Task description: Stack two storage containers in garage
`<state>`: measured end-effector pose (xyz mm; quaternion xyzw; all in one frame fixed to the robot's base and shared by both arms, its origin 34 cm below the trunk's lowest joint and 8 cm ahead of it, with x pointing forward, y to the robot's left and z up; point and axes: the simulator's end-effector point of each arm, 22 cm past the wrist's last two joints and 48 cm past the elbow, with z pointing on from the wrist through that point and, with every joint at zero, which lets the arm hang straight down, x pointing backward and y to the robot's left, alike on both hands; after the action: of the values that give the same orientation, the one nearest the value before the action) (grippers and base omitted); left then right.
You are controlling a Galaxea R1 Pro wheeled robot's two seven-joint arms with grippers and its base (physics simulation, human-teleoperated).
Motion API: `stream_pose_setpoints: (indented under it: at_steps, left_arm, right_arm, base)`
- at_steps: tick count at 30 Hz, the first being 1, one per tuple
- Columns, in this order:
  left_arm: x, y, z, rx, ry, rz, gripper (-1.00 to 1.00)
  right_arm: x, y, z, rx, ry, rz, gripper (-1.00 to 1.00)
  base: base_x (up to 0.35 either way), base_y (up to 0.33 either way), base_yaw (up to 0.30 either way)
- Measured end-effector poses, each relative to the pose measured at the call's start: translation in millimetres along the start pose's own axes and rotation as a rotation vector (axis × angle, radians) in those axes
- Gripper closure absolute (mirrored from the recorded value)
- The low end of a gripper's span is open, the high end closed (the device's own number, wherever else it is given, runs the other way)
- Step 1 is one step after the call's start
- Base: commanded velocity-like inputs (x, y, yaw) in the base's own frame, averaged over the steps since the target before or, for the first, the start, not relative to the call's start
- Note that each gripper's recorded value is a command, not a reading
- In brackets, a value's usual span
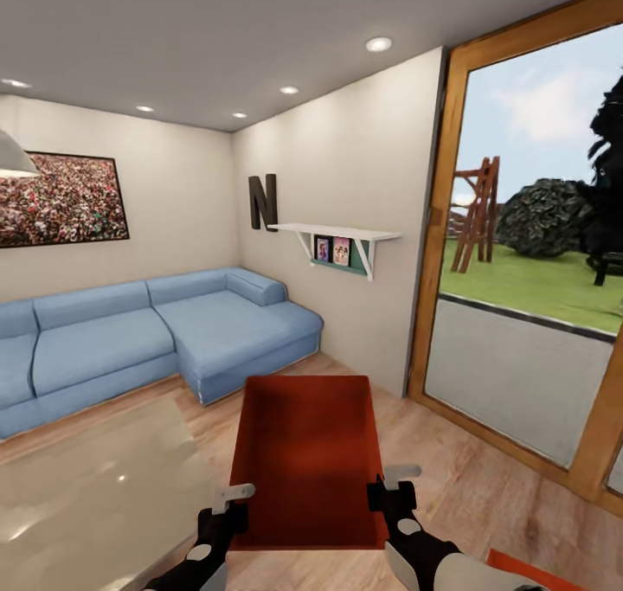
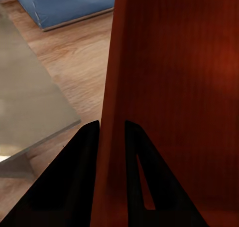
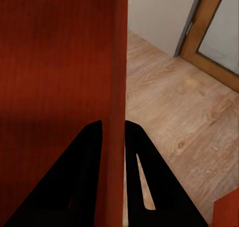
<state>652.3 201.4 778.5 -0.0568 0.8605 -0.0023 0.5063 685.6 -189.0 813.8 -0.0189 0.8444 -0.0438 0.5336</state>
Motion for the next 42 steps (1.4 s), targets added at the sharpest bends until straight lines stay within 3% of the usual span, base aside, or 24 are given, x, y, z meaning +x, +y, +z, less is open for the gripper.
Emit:
stream_pose_setpoints:
  at_steps: [42]
  left_arm:
    - [-1.8, 0.0, 0.3, 0.002, -0.004, 0.004, 1.0]
  right_arm:
    - [-0.2, -0.1, -0.4, 0.002, -0.004, 0.004, 1.0]
  base:
    - [0.0, 0.0, 0.3]
